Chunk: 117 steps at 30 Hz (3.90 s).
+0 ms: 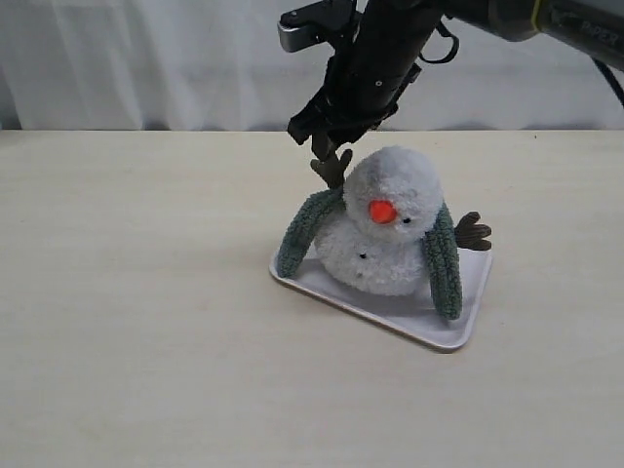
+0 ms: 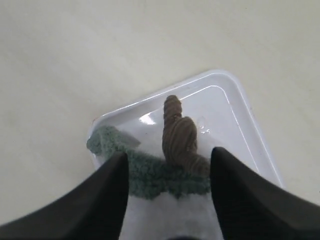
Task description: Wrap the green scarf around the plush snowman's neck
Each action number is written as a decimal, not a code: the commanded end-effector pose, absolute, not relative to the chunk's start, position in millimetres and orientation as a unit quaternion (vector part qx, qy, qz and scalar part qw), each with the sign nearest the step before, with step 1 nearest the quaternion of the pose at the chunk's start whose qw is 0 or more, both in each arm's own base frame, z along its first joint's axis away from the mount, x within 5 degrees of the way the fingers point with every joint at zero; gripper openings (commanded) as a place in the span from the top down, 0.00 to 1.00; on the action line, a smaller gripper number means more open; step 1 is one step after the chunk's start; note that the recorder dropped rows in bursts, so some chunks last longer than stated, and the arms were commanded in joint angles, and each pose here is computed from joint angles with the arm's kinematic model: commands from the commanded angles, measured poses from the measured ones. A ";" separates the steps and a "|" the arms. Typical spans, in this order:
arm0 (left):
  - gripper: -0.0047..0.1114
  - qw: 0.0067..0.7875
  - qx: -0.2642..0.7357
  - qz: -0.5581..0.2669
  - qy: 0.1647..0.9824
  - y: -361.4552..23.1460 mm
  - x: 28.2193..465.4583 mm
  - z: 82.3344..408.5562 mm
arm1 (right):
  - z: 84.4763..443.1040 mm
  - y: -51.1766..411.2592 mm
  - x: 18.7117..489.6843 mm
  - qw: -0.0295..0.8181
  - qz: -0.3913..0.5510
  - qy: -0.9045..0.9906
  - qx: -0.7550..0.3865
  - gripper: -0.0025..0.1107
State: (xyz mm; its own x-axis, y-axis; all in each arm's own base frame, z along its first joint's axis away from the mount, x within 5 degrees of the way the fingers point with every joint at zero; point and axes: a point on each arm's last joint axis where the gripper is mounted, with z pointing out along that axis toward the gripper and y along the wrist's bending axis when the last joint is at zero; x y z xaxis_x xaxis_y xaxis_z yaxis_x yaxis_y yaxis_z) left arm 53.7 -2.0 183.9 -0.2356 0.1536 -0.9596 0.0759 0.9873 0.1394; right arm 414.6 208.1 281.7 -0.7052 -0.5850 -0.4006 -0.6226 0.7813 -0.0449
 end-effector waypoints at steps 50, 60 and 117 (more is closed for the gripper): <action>0.96 0.618 0.071 0.031 0.782 -2.0 53.9 184.0 | 216.9 279.7 350.1 0.063 -0.376 0.611 -0.694 0.94; 0.96 0.618 0.071 0.031 0.782 -2.0 53.9 184.0 | 208.2 282.9 340.8 0.025 -0.310 0.595 -0.741 0.94; 0.96 0.618 0.071 0.031 0.782 -2.0 53.9 184.0 | 143.0 117.6 273.6 0.264 -0.085 0.943 -0.185 0.53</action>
